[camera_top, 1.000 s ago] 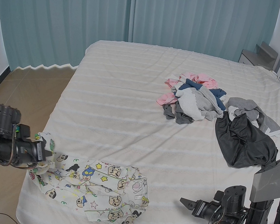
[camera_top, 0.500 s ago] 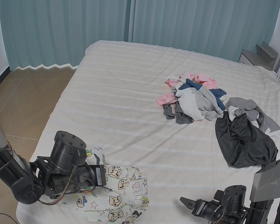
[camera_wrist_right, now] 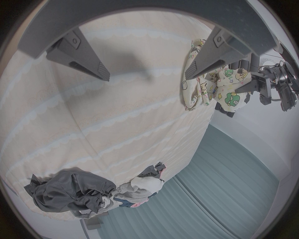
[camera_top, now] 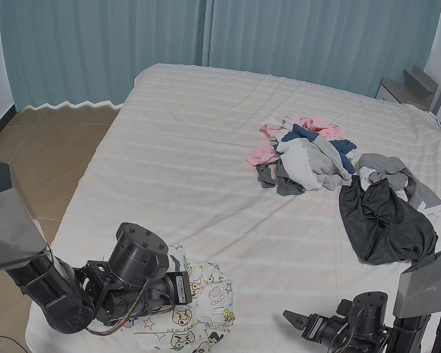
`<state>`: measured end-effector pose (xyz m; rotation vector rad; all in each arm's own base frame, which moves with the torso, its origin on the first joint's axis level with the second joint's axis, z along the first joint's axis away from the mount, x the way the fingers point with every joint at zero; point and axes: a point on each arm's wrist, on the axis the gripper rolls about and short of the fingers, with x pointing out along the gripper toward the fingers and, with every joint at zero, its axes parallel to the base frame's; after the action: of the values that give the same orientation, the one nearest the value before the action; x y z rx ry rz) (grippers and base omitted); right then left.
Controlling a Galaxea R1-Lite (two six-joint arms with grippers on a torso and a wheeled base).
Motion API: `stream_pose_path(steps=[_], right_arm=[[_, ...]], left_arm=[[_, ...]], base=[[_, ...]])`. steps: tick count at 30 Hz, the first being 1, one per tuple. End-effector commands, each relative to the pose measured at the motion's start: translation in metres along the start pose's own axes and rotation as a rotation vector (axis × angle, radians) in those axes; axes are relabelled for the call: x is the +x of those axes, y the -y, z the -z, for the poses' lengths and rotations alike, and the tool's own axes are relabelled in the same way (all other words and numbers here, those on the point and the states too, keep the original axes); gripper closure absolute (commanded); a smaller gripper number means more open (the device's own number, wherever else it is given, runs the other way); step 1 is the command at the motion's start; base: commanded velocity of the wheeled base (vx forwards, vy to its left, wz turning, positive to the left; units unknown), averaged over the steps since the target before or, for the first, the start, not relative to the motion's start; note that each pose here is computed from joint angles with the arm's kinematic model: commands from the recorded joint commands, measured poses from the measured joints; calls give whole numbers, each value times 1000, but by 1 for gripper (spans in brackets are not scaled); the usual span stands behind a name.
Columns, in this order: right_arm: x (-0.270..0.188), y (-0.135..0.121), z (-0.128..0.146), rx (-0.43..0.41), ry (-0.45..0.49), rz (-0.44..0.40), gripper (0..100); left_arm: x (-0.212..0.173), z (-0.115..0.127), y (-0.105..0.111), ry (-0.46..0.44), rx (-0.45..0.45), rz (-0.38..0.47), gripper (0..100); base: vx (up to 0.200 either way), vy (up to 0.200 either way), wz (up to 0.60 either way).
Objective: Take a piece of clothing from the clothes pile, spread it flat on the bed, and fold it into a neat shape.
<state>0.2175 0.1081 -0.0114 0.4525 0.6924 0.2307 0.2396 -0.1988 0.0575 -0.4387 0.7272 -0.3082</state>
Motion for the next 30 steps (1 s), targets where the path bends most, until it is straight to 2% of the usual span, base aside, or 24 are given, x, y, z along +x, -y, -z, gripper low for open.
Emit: stream_pose_path(steps=[1,2,11,14,18,20,24,30], right_arm=[[0,0,0,0,0,0,0],[0,0,0,0,0,0,0],[0,0,1,-1,-2,0,0],[0,0,1,-1,-2,0,0],[-1,-1,1,-1,-1,-4,0],[-1,-2,0,-2,0,-6,0],[-3,-5,-3,-5,15,-23,0],[-18,-25,-17,-2,78,-134,0]], left_arm=[[2,3,5,-6,1,11,100],[2,3,5,-6,1,11,0],[4,-5,4,42,-27,-12,0],[0,-17,0,87,-49,-27,0],[-24,-35,-10,147,-91,-23,0],[-43,-37,-23,151,-115,-28,0],[-86,-36,-54,96,-192,44,0],[-124,-20,-107,10,-330,56,0]], base=[[0,0,0],[0,0,0],[0,0,0],[0,0,0],[0,0,0],[0,0,0],[0,0,0],[0,0,0]])
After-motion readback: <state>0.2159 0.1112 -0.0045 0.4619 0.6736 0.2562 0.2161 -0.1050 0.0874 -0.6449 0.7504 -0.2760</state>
